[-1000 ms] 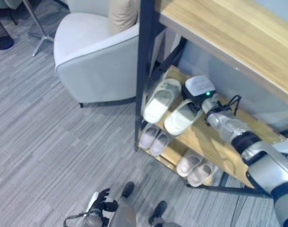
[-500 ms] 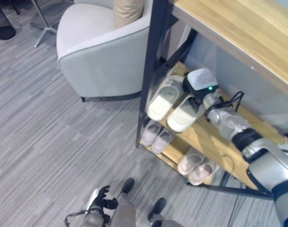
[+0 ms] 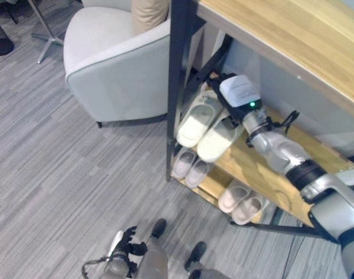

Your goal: Arrange the slippers neatly on the shoe rack.

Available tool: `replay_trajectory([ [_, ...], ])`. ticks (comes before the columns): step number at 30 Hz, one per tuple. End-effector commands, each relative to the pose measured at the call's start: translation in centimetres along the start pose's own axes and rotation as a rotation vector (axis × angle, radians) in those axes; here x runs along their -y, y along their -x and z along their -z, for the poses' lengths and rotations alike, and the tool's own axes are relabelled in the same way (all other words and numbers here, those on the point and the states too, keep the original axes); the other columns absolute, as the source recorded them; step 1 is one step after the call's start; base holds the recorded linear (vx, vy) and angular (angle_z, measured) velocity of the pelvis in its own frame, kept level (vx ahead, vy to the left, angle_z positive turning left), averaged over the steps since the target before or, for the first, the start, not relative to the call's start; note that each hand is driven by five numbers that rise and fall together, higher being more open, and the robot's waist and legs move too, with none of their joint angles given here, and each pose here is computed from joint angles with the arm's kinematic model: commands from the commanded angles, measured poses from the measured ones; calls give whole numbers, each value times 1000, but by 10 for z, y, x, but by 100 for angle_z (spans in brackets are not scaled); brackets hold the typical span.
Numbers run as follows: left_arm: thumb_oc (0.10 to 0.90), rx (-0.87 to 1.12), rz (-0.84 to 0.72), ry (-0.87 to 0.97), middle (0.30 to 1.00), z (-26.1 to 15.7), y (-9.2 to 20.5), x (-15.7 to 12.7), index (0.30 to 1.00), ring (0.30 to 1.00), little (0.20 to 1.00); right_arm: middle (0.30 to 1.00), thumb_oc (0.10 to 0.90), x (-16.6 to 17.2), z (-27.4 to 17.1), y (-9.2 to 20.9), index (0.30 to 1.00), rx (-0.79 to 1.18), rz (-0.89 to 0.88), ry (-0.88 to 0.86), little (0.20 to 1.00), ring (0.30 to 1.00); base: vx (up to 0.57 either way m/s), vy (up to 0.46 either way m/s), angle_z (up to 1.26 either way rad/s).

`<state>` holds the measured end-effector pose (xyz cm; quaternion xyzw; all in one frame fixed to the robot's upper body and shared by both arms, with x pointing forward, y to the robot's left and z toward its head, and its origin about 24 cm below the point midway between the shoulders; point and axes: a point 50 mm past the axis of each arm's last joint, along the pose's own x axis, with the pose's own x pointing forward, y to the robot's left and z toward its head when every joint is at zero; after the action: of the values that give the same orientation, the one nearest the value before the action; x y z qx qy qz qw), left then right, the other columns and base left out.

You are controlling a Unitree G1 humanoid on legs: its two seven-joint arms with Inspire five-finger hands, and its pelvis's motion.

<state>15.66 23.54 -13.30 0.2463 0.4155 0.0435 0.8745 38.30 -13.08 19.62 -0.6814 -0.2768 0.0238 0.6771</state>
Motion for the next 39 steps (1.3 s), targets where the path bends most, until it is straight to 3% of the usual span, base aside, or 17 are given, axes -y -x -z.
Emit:
replay_trajectory([
  [1,800,-44,88,-11,900,17,11,25,900,900,900,900,800,50,10,-8,900,2,215,13,900,900,9,-5,-7],
  [15,800,-86,111,-20,900,32,18,30,900,900,900,900,800,43,-4,15,900,62,232,-121,900,900,4,-1,-4],
  [33,800,-82,125,-39,900,33,19,34,900,900,900,900,800,26,16,2,900,-23,146,0,900,900,0,0,-2],
  [39,800,-86,113,-27,900,31,17,33,900,900,900,900,800,32,13,3,900,-33,196,-90,900,900,0,0,0],
])
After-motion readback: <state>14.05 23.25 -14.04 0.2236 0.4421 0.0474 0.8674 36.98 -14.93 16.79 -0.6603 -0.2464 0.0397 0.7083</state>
